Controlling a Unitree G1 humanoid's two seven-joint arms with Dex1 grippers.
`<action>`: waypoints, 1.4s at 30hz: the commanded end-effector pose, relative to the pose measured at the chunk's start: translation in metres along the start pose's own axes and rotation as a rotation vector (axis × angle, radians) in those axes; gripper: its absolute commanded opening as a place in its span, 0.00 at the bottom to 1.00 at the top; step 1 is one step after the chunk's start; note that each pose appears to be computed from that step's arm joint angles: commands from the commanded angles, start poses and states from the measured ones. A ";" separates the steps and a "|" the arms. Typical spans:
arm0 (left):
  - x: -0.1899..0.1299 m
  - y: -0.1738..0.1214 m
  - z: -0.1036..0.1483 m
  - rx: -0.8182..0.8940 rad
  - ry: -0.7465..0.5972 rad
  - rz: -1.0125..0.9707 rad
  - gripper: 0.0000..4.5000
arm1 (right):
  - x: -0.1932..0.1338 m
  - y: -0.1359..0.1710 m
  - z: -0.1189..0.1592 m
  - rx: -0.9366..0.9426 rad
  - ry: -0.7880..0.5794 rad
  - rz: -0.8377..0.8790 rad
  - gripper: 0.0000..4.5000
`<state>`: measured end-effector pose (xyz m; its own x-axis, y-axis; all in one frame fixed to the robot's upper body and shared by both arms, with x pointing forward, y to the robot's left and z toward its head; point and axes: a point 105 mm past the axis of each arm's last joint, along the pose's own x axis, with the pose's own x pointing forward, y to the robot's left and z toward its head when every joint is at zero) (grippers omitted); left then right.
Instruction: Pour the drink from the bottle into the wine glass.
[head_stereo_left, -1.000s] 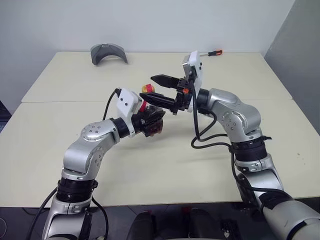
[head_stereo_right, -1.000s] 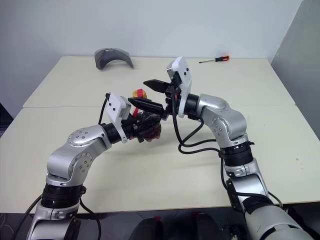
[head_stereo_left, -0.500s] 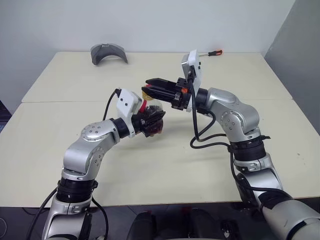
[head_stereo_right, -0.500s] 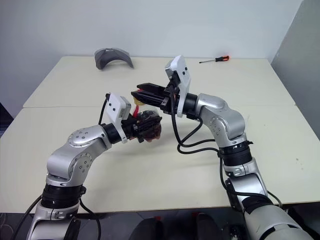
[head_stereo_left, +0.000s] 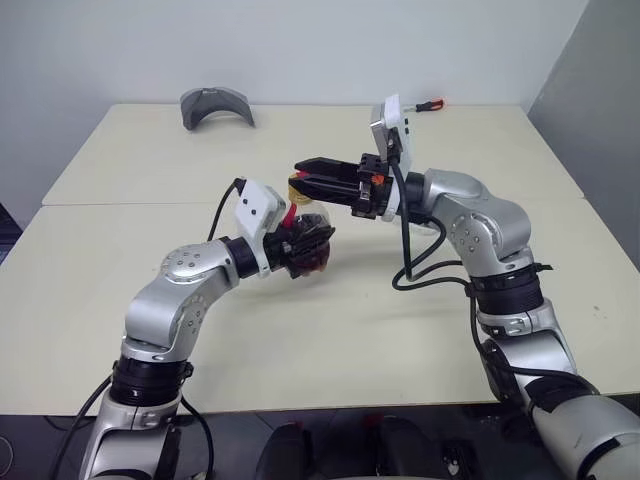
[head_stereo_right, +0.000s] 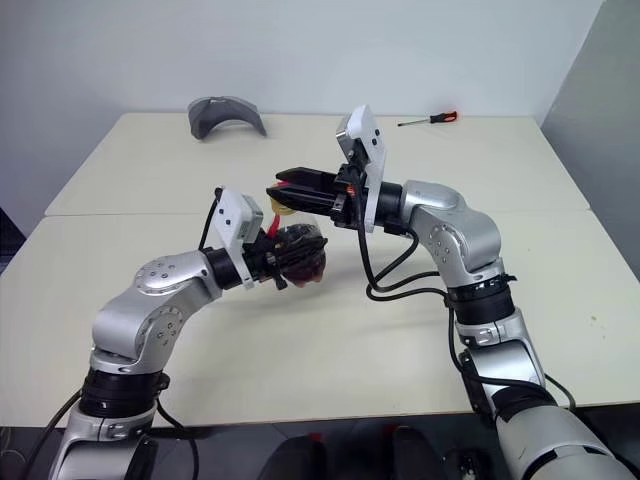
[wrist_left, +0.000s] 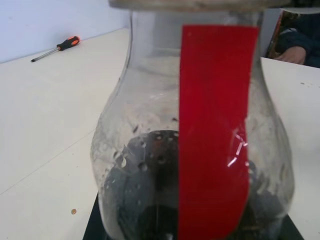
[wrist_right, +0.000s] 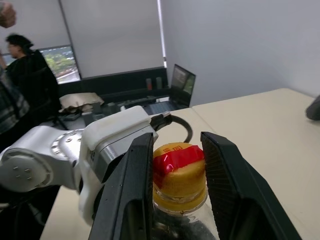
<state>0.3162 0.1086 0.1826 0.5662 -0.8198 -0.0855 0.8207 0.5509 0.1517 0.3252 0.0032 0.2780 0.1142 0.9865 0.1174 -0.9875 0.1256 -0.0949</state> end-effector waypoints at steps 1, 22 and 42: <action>-0.007 -0.014 0.013 0.090 -0.039 -0.076 0.32 | -0.004 0.005 0.021 -0.038 -0.041 0.044 0.25; -0.010 -0.016 0.013 0.065 -0.056 -0.059 0.32 | -0.015 -0.004 0.014 -0.084 -0.004 -0.018 0.25; -0.081 0.067 -0.002 -0.004 -0.072 0.605 0.32 | -0.048 0.052 -0.041 -0.160 0.116 0.079 0.25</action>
<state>0.3221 0.1957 0.1725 0.8940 -0.4478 -0.0177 0.4469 0.8877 0.1110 0.2826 -0.0387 0.2188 0.1015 0.9946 -0.0231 -0.9780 0.0955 -0.1855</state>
